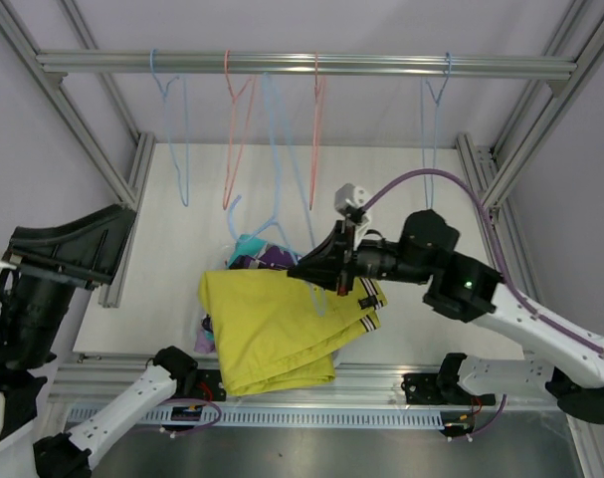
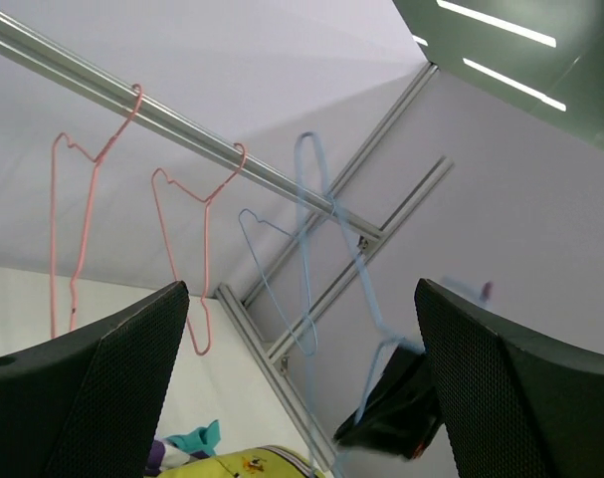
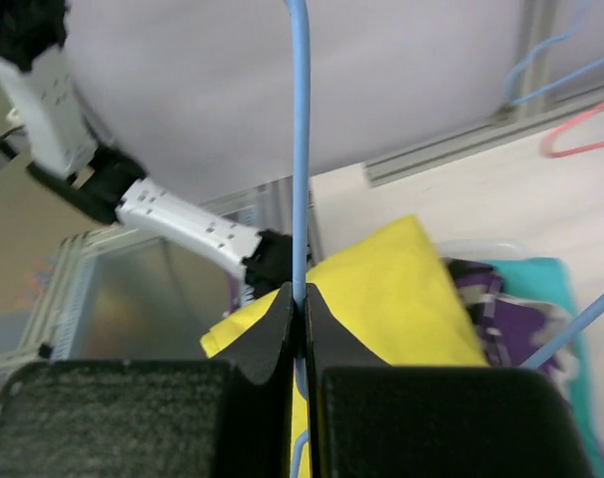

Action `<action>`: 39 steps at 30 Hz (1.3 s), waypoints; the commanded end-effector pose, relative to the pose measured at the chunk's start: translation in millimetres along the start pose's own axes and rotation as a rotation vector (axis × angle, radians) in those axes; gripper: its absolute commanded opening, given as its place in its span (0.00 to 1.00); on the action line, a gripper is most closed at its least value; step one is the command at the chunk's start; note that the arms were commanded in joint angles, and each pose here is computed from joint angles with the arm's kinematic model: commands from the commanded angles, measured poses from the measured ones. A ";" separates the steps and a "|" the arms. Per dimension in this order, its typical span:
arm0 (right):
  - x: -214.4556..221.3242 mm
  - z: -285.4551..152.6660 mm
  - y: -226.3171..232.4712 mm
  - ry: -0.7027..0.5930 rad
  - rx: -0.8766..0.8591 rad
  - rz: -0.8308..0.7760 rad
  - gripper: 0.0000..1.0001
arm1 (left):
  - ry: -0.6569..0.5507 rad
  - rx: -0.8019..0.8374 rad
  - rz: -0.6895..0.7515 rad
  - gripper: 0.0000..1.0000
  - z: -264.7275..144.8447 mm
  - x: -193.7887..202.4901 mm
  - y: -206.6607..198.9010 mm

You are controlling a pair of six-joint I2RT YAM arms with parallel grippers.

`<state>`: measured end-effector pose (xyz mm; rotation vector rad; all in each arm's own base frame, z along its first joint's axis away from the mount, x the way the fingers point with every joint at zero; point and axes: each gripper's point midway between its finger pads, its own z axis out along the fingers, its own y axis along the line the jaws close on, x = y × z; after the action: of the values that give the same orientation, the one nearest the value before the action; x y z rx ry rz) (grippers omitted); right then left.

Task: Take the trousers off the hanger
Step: Place the hanger at the clothesline.

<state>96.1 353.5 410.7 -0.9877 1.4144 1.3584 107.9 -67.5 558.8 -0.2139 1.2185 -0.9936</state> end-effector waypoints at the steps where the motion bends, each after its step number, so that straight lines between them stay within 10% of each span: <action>1: -45.9 -45.9 -14.7 -0.065 0.194 -0.093 0.00 | -0.008 -0.036 0.101 0.99 -10.8 11.9 23.3; 17: -90.8 -207.1 -101.9 -0.078 1.073 -0.220 0.00 | -0.029 -0.195 0.214 0.99 -66.0 41.0 93.8; 39: -91.2 -280.7 -71.9 -0.367 1.248 0.311 0.00 | 0.075 -0.158 0.191 0.99 -76.9 85.8 110.4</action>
<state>162.3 53.6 483.7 0.2319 1.6771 0.5272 104.9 -32.9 408.4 -0.2128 1.3468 -0.7188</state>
